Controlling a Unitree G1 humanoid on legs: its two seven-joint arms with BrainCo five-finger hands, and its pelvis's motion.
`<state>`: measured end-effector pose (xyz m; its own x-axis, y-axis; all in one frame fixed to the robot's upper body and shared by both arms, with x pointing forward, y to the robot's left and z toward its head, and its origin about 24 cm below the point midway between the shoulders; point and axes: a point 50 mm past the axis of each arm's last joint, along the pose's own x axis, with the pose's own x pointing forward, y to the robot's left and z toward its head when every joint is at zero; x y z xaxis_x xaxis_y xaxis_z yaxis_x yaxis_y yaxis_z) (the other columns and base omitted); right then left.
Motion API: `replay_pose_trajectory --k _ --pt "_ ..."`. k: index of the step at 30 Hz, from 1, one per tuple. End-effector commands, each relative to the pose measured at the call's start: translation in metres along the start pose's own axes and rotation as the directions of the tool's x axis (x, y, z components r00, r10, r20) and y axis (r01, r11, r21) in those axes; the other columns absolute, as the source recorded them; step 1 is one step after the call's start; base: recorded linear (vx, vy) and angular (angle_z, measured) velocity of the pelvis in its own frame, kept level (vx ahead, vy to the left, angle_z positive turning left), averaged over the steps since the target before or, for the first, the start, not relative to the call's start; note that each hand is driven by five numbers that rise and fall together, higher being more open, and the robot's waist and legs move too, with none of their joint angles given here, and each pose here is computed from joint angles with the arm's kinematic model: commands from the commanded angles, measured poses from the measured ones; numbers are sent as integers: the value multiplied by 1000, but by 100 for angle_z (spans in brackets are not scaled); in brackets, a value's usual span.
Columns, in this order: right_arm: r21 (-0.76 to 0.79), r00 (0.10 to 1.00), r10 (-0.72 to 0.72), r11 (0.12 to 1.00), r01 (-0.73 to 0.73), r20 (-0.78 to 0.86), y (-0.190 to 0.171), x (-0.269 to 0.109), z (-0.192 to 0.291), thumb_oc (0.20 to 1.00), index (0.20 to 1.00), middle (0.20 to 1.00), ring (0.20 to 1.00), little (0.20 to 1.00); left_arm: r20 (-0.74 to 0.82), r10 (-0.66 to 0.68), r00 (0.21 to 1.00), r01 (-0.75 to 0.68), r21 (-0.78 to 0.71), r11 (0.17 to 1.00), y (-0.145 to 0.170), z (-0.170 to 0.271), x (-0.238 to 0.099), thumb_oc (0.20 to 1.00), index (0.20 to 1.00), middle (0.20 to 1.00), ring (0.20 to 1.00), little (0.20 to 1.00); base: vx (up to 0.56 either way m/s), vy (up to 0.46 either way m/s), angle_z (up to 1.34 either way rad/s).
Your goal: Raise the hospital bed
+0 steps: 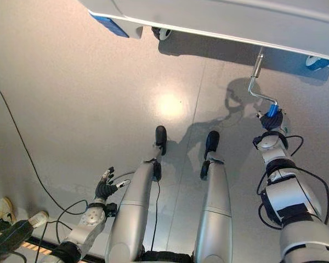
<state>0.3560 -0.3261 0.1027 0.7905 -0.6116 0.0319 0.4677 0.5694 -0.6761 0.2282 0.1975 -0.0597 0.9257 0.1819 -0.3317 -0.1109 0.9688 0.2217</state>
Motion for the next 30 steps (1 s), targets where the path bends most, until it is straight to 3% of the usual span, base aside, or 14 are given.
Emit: replay_pose_trajectory --k 1,12,21,30 --pt "-97 982 94 989 -110 -161 15 -18 -55 200 200 200 200 200 -37 -70 997 69 -22 997 -27 -10 -13 1000 1000 1000 1000 1000 1 103 16" --pt "-38 981 186 981 -188 -59 49 -23 -10 200 200 200 200 200 -18 -61 998 61 0 998 -27 -4 -7 1000 1000 1000 1000 1000 23 90 8" --pt "-25 991 130 991 -130 10 28 -5 25 200 200 200 200 200 24 -85 996 85 3 996 -30 5 -4 1000 1000 1000 1000 1000 19 63 8" --pt "83 951 163 978 -190 264 45 -15 100 200 200 200 200 200 27 -62 998 61 7 998 -28 7 0 1000 1000 1000 1000 1000 33 49 7"
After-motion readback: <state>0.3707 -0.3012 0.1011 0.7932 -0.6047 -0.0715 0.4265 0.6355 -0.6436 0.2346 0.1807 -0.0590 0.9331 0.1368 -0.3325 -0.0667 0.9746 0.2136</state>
